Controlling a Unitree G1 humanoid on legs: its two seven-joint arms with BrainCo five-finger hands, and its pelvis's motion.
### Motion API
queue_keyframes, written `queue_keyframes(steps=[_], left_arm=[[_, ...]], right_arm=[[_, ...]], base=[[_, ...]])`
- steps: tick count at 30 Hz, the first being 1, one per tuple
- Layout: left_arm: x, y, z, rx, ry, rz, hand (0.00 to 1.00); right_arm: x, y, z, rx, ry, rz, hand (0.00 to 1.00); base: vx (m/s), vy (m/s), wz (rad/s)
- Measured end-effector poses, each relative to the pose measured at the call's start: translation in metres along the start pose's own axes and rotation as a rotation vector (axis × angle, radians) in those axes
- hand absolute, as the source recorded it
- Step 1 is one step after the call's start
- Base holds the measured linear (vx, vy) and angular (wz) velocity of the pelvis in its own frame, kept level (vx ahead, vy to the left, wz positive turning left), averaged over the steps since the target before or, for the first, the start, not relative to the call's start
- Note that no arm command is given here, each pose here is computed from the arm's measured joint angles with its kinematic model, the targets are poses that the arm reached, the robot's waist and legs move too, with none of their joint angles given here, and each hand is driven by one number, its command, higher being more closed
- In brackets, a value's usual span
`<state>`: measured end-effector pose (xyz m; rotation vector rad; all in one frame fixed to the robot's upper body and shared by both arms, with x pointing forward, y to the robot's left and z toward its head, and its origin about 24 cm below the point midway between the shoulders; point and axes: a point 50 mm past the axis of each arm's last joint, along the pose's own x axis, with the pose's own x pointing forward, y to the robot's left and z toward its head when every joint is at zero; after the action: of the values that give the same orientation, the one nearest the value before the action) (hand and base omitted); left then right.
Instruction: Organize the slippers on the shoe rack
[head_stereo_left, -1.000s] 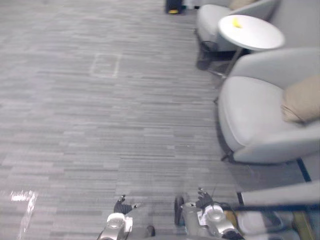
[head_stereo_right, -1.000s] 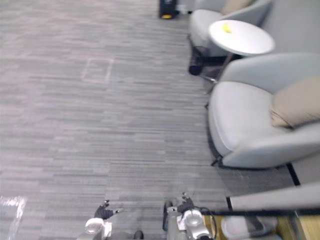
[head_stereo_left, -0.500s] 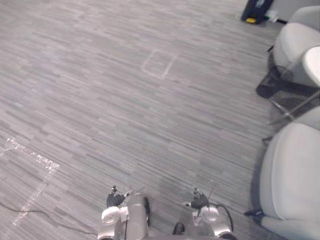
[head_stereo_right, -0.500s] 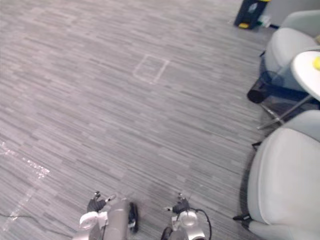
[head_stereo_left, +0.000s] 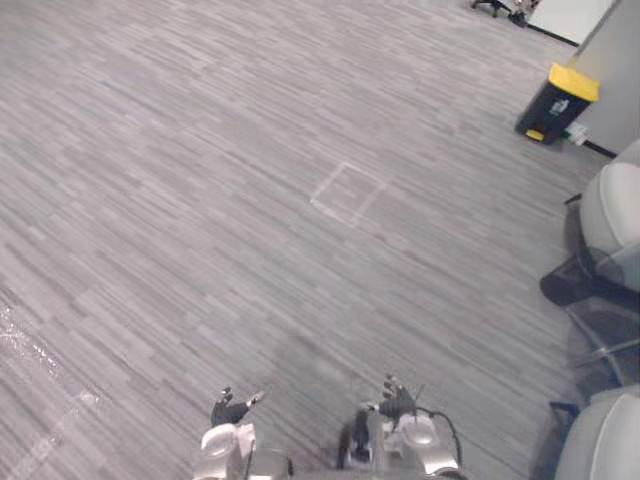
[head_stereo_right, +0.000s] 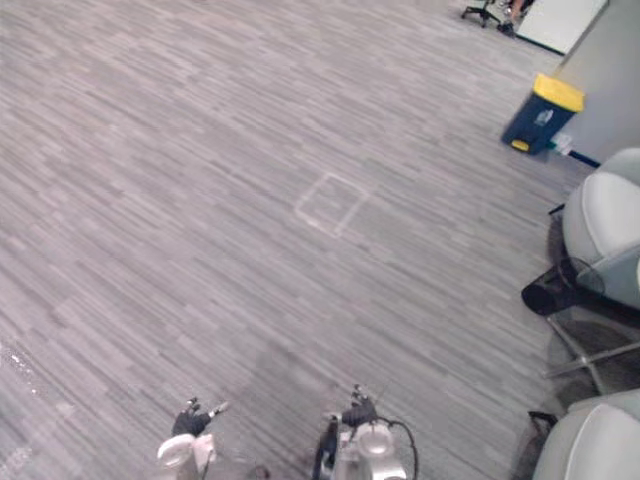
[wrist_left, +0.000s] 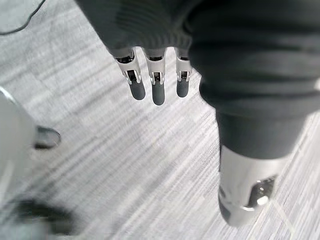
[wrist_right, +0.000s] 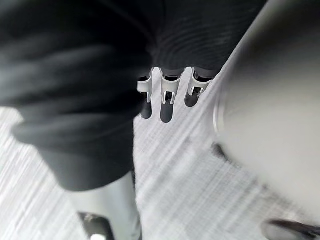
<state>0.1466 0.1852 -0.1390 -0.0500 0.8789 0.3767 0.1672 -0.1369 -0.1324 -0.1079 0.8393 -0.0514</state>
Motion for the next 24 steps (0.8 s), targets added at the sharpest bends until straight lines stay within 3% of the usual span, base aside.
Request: queue_keyframes(steps=[6,14,24], left_arm=[[-0.004,-0.006,-0.012,-0.024,0.040,-0.005,0.00],[-0.004,0.011,0.004,-0.071,-0.043,0.051,0.00],[-0.004,0.020,0.002,-0.101,-0.038,0.081,0.00]], right_arm=[[0.004,-0.008,0.008,-0.008,-0.005,-0.017,0.00],[-0.001,0.007,-0.004,0.024,0.047,0.011,0.00],[0.000,0.004,0.000,0.051,0.040,-0.017,0.00]], base=[[0.68,-0.234,0.85],[0.64,-0.089,-0.28],[0.64,0.267,-0.44]])
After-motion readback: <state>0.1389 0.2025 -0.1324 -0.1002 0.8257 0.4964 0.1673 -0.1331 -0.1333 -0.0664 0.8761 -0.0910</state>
